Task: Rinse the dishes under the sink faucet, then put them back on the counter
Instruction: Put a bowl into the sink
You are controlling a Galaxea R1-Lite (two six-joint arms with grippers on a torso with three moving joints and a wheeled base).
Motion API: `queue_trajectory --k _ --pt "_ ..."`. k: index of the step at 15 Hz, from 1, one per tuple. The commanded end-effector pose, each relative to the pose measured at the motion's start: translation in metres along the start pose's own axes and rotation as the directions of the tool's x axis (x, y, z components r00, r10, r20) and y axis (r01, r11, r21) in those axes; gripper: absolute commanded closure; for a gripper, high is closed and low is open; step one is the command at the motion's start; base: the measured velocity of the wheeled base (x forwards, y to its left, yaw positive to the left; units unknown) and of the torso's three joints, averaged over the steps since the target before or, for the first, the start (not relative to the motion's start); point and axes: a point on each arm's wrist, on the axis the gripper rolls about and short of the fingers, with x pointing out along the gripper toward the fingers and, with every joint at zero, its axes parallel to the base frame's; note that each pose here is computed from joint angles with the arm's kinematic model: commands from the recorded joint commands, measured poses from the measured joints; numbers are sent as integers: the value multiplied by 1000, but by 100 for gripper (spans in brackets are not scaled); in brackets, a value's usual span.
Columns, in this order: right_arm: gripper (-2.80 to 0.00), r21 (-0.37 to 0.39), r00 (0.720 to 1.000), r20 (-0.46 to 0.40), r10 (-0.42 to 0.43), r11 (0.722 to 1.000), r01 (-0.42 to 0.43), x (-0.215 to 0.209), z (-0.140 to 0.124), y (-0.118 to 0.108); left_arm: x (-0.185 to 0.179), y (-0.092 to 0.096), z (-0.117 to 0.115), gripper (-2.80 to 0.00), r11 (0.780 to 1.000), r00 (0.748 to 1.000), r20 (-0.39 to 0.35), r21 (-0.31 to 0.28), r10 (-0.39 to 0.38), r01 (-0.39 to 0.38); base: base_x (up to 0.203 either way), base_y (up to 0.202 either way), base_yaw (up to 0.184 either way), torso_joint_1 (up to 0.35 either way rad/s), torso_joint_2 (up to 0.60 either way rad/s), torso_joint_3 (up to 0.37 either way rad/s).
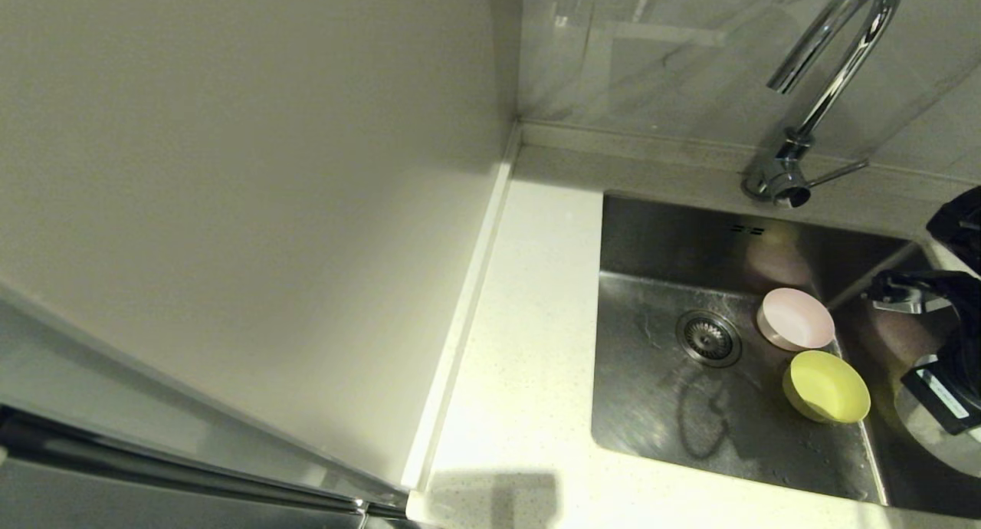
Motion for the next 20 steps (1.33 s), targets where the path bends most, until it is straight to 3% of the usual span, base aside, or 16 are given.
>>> queue_trajectory --k 1,4,9,13,16,20 --pt "0 -118 999 -47 16 993 -21 10 3 10 0 0 -1 0 1000 1000 -3 -1 0 0 0 0 0 0 0 0" --pt "0 -301 996 -82 35 952 -58 25 15 19 0 0 -1 0 1000 1000 -3 -1 0 0 0 0 0 0 0 0" --pt "0 -429 994 30 105 900 -82 63 53 59 0 0 -1 0 1000 1000 -3 -1 0 0 0 0 0 0 0 0" --pt "0 -443 977 177 115 896 -26 104 67 76 0 0 -1 0 1000 1000 -3 -1 0 0 0 0 0 0 0 0" --pt "0 -418 944 318 90 907 54 139 70 81 0 0 -1 0 1000 1000 -3 -1 0 0 0 0 0 0 0 0" --pt "0 -399 919 388 69 911 100 166 85 86 0 0 -1 0 1000 1000 -3 -1 0 0 0 0 0 0 0 0"
